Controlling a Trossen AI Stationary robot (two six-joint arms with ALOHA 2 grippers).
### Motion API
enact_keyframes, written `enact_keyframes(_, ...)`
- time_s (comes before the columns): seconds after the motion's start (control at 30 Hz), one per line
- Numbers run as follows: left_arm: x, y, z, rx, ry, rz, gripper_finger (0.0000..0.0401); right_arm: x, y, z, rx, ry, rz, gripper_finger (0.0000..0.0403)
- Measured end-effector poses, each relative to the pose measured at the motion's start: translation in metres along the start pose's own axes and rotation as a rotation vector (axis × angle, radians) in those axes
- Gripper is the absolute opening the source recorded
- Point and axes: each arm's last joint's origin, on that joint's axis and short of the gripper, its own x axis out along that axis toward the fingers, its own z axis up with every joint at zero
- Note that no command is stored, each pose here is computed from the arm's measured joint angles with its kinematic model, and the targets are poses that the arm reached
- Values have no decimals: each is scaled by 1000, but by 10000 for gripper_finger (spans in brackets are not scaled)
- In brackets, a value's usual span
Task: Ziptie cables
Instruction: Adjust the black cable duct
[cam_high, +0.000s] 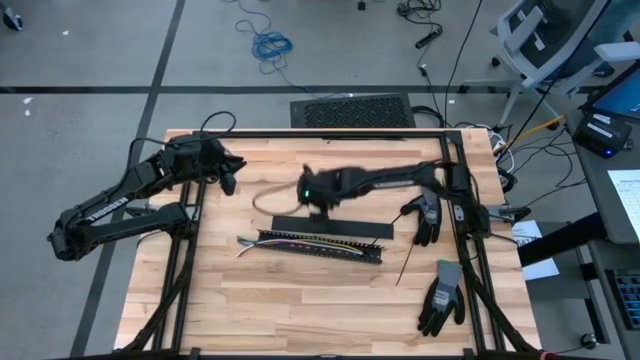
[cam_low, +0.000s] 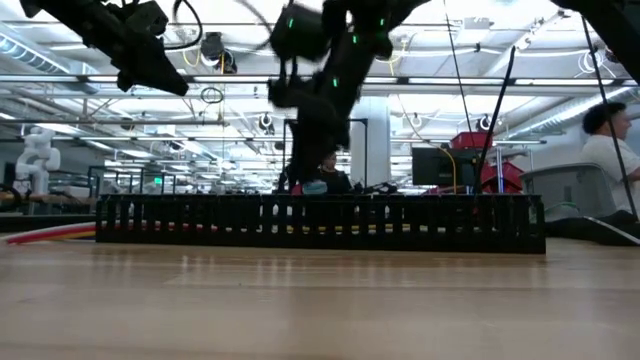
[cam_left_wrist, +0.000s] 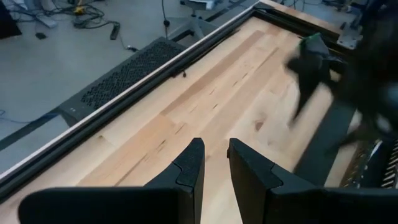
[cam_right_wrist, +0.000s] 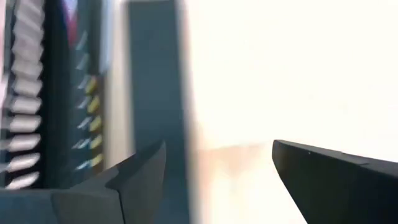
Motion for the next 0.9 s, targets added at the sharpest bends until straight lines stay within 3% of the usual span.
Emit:
enact_keyframes(0.13,3,-1,2,-13,-5,-18,71,-21,-28,6,10,4,-60,286)
enact_keyframes(0.27,9,-10,5,22,-5,-193,71,-53,-50,1,52,60,-148,270)
enact_keyframes(0.33,17,-15,4,61,38,-237,71,-70,-56,-9,50,136,-182,236)
enact_keyframes(0.43,30,-21,1,125,97,-255,70,-90,-55,-23,61,232,-159,147)
enact_keyframes(0.5,38,-25,0,168,119,-263,70,-108,-44,-30,68,246,-111,65)
enact_keyframes(0.57,45,-27,-2,194,148,-275,70,-119,-27,-36,80,236,-41,19)
enact_keyframes(0.73,57,-39,-5,243,185,-344,70,-120,27,-60,70,323,86,2)
enact_keyframes(0.9,69,-57,-17,406,268,-438,70,-114,82,-90,39,417,264,0)
